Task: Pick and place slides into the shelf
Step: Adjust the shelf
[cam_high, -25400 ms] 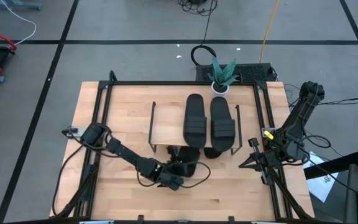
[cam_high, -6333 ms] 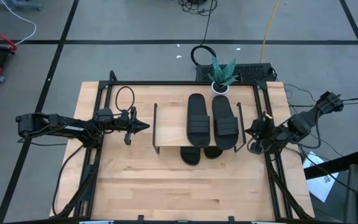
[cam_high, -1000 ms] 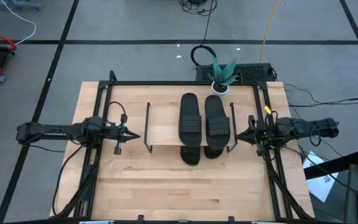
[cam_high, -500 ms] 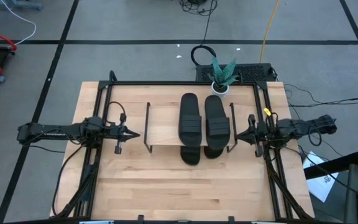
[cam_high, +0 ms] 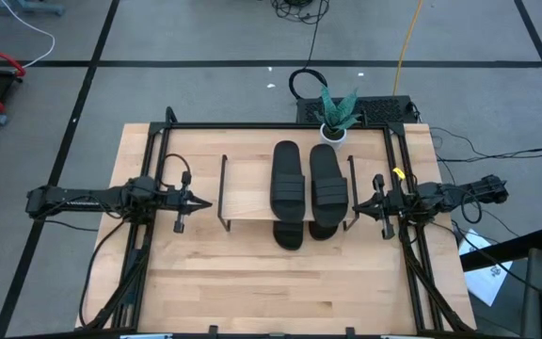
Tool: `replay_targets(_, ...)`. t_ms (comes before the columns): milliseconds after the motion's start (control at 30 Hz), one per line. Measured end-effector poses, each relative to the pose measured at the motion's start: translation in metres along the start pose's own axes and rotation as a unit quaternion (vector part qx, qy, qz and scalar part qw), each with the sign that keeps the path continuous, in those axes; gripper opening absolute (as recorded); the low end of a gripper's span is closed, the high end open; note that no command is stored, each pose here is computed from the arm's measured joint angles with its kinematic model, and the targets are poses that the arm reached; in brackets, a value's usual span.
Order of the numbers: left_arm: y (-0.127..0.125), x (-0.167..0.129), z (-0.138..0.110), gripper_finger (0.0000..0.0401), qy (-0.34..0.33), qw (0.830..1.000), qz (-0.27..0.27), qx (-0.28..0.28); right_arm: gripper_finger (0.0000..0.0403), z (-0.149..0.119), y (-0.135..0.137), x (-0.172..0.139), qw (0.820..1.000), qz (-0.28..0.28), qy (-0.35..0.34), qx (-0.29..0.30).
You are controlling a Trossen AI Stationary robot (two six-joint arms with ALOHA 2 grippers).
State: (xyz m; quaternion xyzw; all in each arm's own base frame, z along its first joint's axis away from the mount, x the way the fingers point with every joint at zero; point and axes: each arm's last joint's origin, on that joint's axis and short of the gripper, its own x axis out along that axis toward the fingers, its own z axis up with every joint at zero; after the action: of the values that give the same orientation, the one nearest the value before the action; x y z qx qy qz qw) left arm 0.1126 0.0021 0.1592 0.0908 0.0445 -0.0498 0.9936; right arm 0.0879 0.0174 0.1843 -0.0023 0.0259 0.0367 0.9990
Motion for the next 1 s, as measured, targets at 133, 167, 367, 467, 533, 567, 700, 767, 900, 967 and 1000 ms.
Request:
replay_targets(133, 0.000, 0.000, 0.000, 0.0005, 0.000, 1.000, 0.000, 0.003, 0.0000, 0.000, 0.002, 0.000, 1.000, 0.028, 0.000, -0.013)
replay_targets(167, 0.000, 0.000, 0.000, 0.0005, 0.001, 1.000, -0.001, 0.003, 0.0000, 0.000, 0.002, 0.000, 0.999, 0.036, -0.001, -0.018)
replay_targets(367, -0.001, 0.000, 0.000, 0.0005, 0.002, 1.000, -0.008, -0.009, 0.0000, 0.001, 0.002, 0.000, 0.999, 0.040, -0.004, -0.024)
replay_targets(467, -0.001, 0.000, 0.000, 0.0005, 0.002, 1.000, -0.009, -0.011, 0.0000, 0.001, 0.002, 0.000, 0.999, 0.040, -0.005, -0.024)
replay_targets(533, -0.001, 0.000, 0.000, 0.0005, 0.002, 1.000, -0.009, -0.012, 0.0000, 0.001, 0.002, 0.000, 0.999, 0.040, -0.004, -0.024)
replay_targets(567, -0.001, 0.000, 0.000, 0.0005, 0.002, 1.000, -0.009, -0.012, 0.0000, 0.001, 0.002, 0.000, 0.999, 0.040, -0.005, -0.023)
replay_targets(700, -0.001, 0.000, 0.000, 0.0005, 0.002, 1.000, -0.009, -0.013, 0.0000, 0.008, 0.002, 0.000, 0.998, 0.040, -0.044, -0.012)
replay_targets(767, -0.001, 0.000, 0.000, 0.0005, 0.002, 1.000, -0.009, -0.013, 0.0000, 0.017, 0.003, -0.003, 0.996, 0.053, -0.067, 0.005)
replay_targets(900, -0.001, 0.000, 0.000, 0.0005, 0.002, 1.000, -0.009, -0.010, 0.0000, 0.043, 0.002, -0.011, 0.995, 0.066, -0.069, 0.015)
replay_targets(967, -0.001, 0.000, 0.000, 0.0005, 0.002, 1.000, -0.009, -0.009, 0.0000, 0.058, 0.000, -0.016, 0.998, 0.047, -0.042, 0.014)
replay_targets(1000, -0.001, 0.000, 0.000, 0.0005, 0.002, 1.000, -0.008, -0.009, 0.0000, 0.065, -0.002, -0.019, 0.999, 0.025, -0.023, 0.020)
